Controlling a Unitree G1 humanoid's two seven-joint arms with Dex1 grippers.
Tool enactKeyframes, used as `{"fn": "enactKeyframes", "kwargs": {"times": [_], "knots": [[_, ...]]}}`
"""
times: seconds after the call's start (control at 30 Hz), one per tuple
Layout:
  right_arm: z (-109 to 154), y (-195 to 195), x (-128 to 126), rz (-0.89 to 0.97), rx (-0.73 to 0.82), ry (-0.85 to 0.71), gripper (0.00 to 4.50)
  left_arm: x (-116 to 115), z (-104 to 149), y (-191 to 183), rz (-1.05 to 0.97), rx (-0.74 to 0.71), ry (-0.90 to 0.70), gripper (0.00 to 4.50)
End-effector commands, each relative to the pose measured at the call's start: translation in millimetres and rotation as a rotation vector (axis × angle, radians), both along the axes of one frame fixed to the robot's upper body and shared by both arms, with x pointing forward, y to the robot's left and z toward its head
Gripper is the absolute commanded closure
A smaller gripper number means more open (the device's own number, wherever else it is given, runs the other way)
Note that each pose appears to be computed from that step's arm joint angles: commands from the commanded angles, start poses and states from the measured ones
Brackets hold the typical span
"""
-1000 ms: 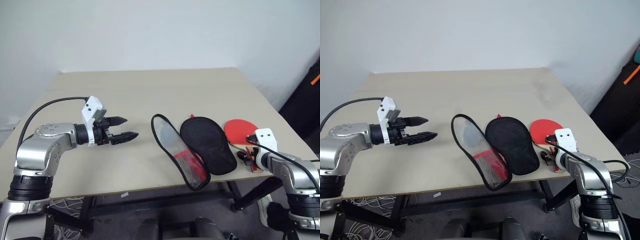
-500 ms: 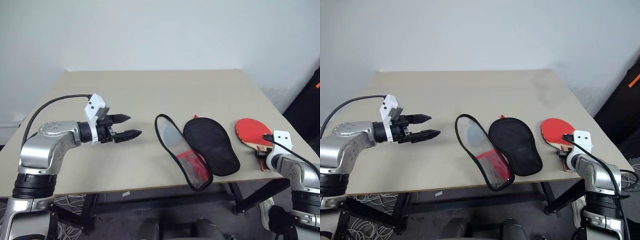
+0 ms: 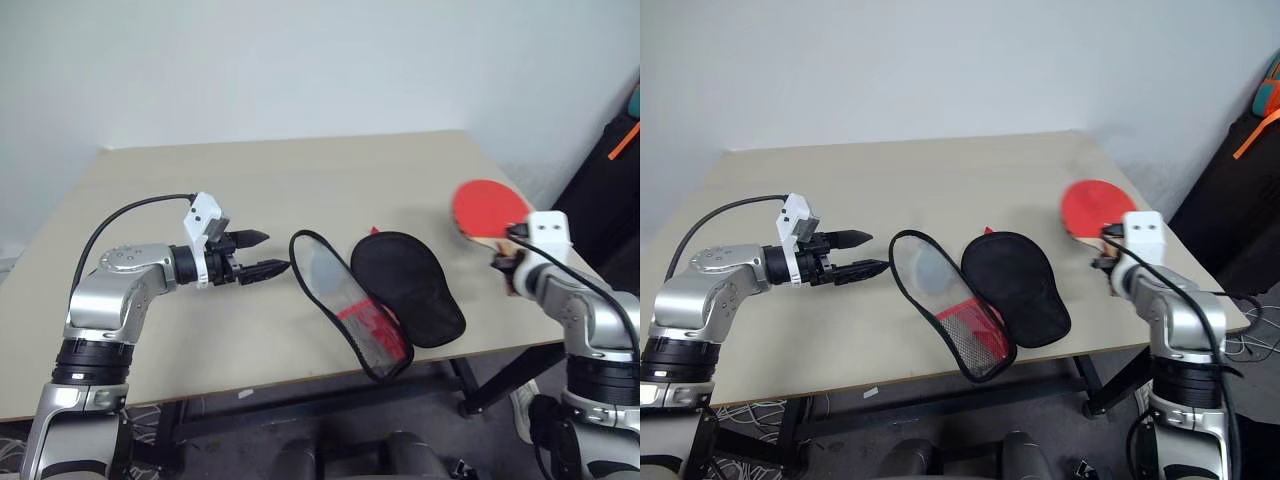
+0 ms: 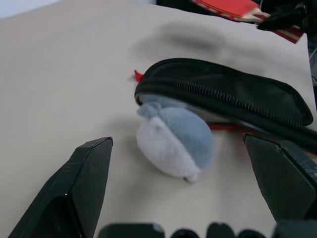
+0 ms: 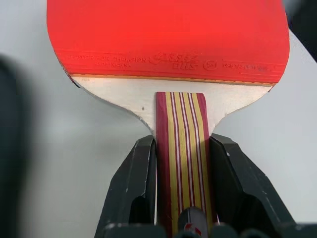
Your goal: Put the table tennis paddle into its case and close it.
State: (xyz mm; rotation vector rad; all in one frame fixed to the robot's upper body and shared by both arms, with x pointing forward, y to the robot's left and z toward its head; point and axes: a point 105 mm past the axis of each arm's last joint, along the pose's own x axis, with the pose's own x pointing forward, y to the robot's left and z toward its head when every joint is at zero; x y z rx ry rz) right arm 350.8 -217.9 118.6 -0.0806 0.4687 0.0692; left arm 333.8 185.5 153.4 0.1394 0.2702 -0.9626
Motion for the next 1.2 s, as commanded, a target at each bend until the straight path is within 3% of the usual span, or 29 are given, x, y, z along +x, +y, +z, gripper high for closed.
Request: {"fn": "enactKeyframes", "kwargs": {"times": [0.03, 0.37, 0.77, 1.2], "knots": [[20, 37, -2, 0.120, 0.006, -0.062, 3.32, 2, 10, 0, -0.006, 0.002, -0.046, 0.00], [-17, 82, -16, 0.235, -0.048, 0.059, 3.32, 0, 7, 0, -0.007, 0.002, -0.040, 0.00], [-44, 91, -26, 0.270, -0.079, 0.150, 3.32, -1, 7, -1, 0.003, 0.004, -0.041, 0.00], [-53, 80, -41, 0.260, -0.085, 0.186, 3.32, -1, 9, -4, 0.005, 0.004, -0.038, 0.00]]}}
